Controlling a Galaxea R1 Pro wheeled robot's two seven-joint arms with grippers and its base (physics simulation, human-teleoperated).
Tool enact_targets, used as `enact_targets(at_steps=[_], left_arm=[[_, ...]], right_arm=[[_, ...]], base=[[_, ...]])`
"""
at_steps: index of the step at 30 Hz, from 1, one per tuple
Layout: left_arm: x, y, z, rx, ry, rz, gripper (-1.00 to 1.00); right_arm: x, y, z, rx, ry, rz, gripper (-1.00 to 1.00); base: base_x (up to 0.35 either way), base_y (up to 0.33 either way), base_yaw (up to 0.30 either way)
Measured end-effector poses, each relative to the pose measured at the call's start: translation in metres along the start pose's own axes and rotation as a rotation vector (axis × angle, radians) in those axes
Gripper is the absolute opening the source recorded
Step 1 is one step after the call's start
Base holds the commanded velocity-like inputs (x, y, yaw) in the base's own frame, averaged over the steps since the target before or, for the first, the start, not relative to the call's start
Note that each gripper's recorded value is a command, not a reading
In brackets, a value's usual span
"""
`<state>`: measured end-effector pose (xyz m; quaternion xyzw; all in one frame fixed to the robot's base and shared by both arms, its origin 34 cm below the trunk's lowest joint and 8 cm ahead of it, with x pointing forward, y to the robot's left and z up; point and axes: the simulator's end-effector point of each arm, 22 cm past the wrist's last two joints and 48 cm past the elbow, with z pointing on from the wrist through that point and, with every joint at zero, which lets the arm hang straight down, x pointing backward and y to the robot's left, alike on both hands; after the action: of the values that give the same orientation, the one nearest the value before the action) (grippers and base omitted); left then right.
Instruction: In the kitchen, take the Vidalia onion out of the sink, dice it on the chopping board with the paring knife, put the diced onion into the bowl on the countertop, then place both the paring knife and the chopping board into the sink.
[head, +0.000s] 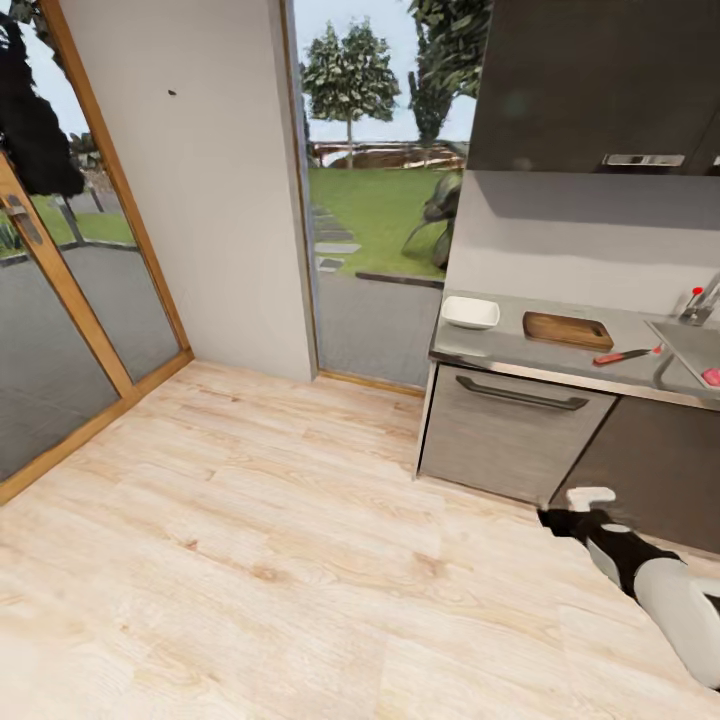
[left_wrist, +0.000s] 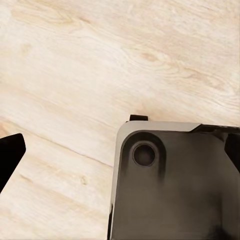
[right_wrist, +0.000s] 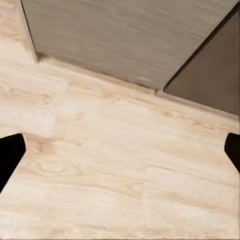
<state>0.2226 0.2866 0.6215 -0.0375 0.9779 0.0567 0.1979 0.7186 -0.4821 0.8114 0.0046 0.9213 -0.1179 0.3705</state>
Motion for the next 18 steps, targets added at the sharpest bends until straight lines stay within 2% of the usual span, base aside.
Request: enact_targets(at_steps=[3,5,6,7,10,11,13,15,16,18], left_arm=[[-0.001,0.0,0.0,0.001,-0.001,0.001,1.0],[-0.007,-0.002,0.002,0.003,-0.013,0.0,1.0],[-0.011,-0.002,0.003,0.004,-0.019,-0.001,1.0],[-0.018,-0.003,0.004,0.006,-0.029,-0.003,1.0],[-0.044,-0.009,0.013,0.015,-0.029,-0.006,1.0],[-0.05,-0.01,0.014,0.017,-0.027,-0.007,1.0],[-0.072,-0.02,0.017,0.032,-0.031,-0.011,1.0],[-0.084,-0.024,0.018,0.038,-0.041,-0.015,1.0],[-0.105,-0.029,0.018,0.046,-0.066,-0.021,1.0],[-0.117,-0.033,0.018,0.05,-0.084,-0.025,1.0]], right_arm=[[0.072,0.013,-0.009,-0.025,0.032,-0.042,1.0],[0.167,0.057,-0.033,-0.092,0.063,-0.078,1.0],[0.167,0.069,-0.035,-0.104,0.044,-0.074,1.0],[0.19,0.088,-0.045,-0.127,0.045,-0.077,1.0],[0.276,0.139,-0.087,-0.18,0.114,-0.068,1.0],[0.286,0.148,-0.093,-0.187,0.12,-0.061,1.0],[0.318,0.171,-0.119,-0.206,0.126,-0.046,1.0],[0.33,0.181,-0.131,-0.206,0.119,-0.034,1.0],[0.348,0.199,-0.152,-0.189,0.109,-0.012,1.0],[0.357,0.209,-0.164,-0.142,0.11,0.012,1.0]], base=[[0.0,0.0,0.0],[0.0,0.0,0.0],[0.0,0.0,0.0],[0.0,0.0,0.0],[0.0,0.0,0.0],[0.0,0.0,0.0],[0.0,0.0,0.0],[0.0,0.0,0.0],[0.0,0.0,0.0],[0.0,0.0,0.0]])
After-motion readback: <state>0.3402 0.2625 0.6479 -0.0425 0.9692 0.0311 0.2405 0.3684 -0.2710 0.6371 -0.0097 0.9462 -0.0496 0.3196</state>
